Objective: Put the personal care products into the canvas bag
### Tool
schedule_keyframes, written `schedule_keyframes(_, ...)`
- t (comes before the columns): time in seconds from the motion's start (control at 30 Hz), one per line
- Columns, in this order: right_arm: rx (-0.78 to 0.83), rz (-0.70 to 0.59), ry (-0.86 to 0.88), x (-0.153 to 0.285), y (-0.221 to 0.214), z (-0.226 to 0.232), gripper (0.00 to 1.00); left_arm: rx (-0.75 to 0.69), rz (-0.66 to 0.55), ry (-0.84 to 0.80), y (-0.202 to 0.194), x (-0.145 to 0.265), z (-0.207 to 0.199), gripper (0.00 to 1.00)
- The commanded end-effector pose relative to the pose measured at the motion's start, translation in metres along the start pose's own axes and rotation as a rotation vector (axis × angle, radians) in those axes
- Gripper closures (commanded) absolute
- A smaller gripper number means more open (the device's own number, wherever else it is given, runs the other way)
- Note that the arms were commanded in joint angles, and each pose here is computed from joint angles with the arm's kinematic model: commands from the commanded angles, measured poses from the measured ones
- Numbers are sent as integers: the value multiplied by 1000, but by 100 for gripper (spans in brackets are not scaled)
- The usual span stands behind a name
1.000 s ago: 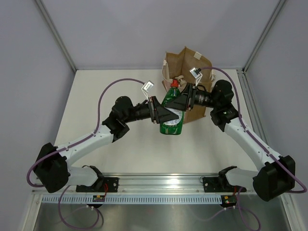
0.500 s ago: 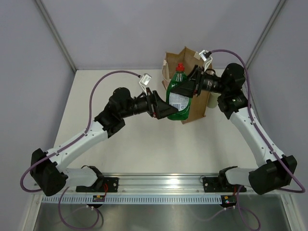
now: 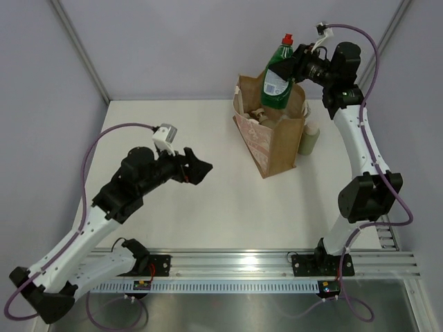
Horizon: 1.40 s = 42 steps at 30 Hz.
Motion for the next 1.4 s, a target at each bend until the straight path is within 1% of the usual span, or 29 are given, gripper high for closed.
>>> schedule_keyframes(0.0,165,-34,-141,-7,20,-12,100,-41,51,163,-32,18,23,1)
schedule_keyframes(0.03,206,-12,-173,-9,15,-22,100,-31,21,182,-34,27,24,1)
schedule_keyframes(0.07,196,48,-207,-10,0,-36,100,-22,17,193,-39,32,26,1)
schedule_keyframes(0.17,244,205,-211,-5,-31,-54,100,13,-15,219,-55,43,32,1)
schedule_keyframes(0.23,270,326,-218,1,-49,-58,100,36,-21,217,-66,45,35,1)
schedule_keyframes(0.3,297,406,-221,-1,-62,-56,100,45,-48,195,-67,49,34,1)
schedule_keyframes(0.33,332,441,-232,-1,-66,-57,97,56,-45,188,-70,49,34,1)
schedule_keyframes(0.37,335,479,-240,-1,-72,-54,89,61,-46,180,-71,49,33,1)
schedule_keyframes(0.4,357,500,-263,-4,-77,-51,60,64,-41,172,-71,48,33,1)
schedule_keyframes(0.43,394,514,-271,-4,-78,-49,51,74,-30,155,-72,48,31,1)
schedule_keyframes(0.5,424,516,-295,-2,-72,-39,39,82,-14,138,-73,47,29,1)
schedule_keyframes(0.53,429,509,-301,-2,-69,-35,22,87,-8,126,-74,46,28,1)
schedule_keyframes(0.57,443,489,-316,1,-57,-26,12,91,-5,127,-74,46,28,1)
schedule_keyframes(0.63,469,493,-339,10,-45,-14,1,95,15,94,-75,45,26,1)
schedule_keyframes(0.7,508,454,-335,21,-29,0,1,92,18,92,-75,45,26,1)
schedule_keyframes(0.77,510,417,-311,42,-17,16,0,81,27,99,-75,46,26,1)
schedule_keyframes(0.83,464,380,-230,59,-10,30,0,70,26,103,-73,47,26,1)
schedule_keyframes(0.87,444,346,-247,80,-5,33,0,68,28,104,-72,48,26,1)
schedule_keyframes(0.93,404,311,-184,106,-10,41,0,68,28,102,-73,48,26,1)
schedule_keyframes(1.0,351,283,-223,133,-12,26,0,75,19,92,-74,49,25,1)
schedule_keyframes(1.03,315,282,-259,140,-25,14,1,80,25,92,-78,48,26,1)
schedule_keyframes(1.07,274,265,-360,153,-28,-3,1,83,14,87,-79,49,27,1)
schedule_keyframes(1.1,228,258,-409,158,-34,-14,0,86,15,81,-81,49,27,1)
schedule_keyframes(1.13,140,254,-459,162,-50,-32,0,96,25,83,-86,47,28,1)
schedule_keyframes(1.17,90,234,-521,165,-56,-42,1,100,19,78,-87,47,28,1)
schedule_keyframes(1.2,47,214,-654,169,-62,-56,0,107,28,72,-90,47,28,1)
schedule_keyframes(1.23,25,224,-700,170,-77,-71,1,110,30,69,-91,47,28,1)
schedule_keyframes(1.3,-25,167,-809,171,-89,-87,0,120,41,66,-94,46,29,1)
schedule_keyframes(1.37,-44,165,-822,168,-104,-103,1,126,50,67,-98,45,30,1)
Point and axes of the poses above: each gripper's point midway between its finger pads, its own x axis back along the fingers, its own z axis along the line the jaws close on, y = z × x, the point moved 10 cm from there along x, back along the fingers, and after that the axes turned 6 degrees about -x, right-handed, at the moved point
